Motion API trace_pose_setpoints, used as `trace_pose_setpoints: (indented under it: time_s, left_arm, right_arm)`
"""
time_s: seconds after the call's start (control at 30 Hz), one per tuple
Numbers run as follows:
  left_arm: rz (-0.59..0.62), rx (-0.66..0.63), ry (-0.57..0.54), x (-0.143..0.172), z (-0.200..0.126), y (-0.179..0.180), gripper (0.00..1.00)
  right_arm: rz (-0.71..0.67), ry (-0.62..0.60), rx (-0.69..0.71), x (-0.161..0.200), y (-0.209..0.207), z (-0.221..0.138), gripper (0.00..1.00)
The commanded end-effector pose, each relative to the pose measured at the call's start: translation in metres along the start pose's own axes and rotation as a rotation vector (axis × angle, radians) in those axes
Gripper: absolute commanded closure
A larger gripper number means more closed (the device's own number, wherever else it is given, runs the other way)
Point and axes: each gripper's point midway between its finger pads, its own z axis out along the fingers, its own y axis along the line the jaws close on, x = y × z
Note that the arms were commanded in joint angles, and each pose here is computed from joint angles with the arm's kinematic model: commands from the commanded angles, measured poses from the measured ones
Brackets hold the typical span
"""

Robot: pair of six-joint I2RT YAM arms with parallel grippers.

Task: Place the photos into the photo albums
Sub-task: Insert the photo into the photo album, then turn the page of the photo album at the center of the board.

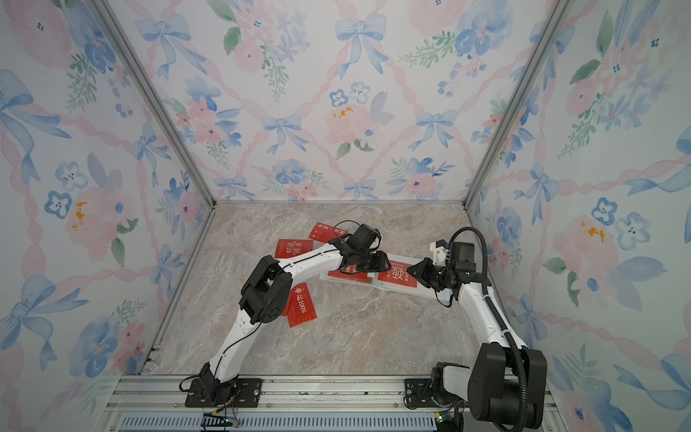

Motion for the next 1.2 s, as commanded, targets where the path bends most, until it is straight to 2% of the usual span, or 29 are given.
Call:
trace_pose_setpoints:
  time_s: [0.0,0.2,0.43,0.6,0.73,0.9,1.17]
  left_arm:
    - [0.042,-0.025,-0.043,-0.014,-0.034,-0.012,0.49]
    - [0.046,-0.040,-0.112,-0.033,-0.079,-0.005,0.48]
    - [0.003,-0.119,-0.151,-0.034,-0.117,0.036,0.47]
    - [-0.020,-0.167,-0.166,-0.027,-0.133,0.060,0.45]
    - [-0.043,-0.169,-0.198,-0.022,-0.144,0.074,0.45]
    - [-0.077,-0.166,-0.236,-0.018,-0.157,0.090,0.46]
    - [-0.085,-0.163,-0.231,-0.011,-0.157,0.098,0.45]
  right_arm:
    - [-0.022,0.028,0.030,0.003,-0.001,0.007,0.84]
    - [-0.097,0.116,0.041,0.012,0.018,0.040,0.84]
    - [-0.187,0.187,0.069,0.014,0.043,0.088,0.85]
    - [-0.270,0.266,0.204,0.021,0.032,0.125,0.85]
    - [-0.277,0.296,0.237,0.025,0.023,0.145,0.85]
    - [-0.344,0.308,0.356,0.024,0.009,0.148,0.86]
    - [-0.366,0.278,0.495,0.013,-0.018,0.127,0.86]
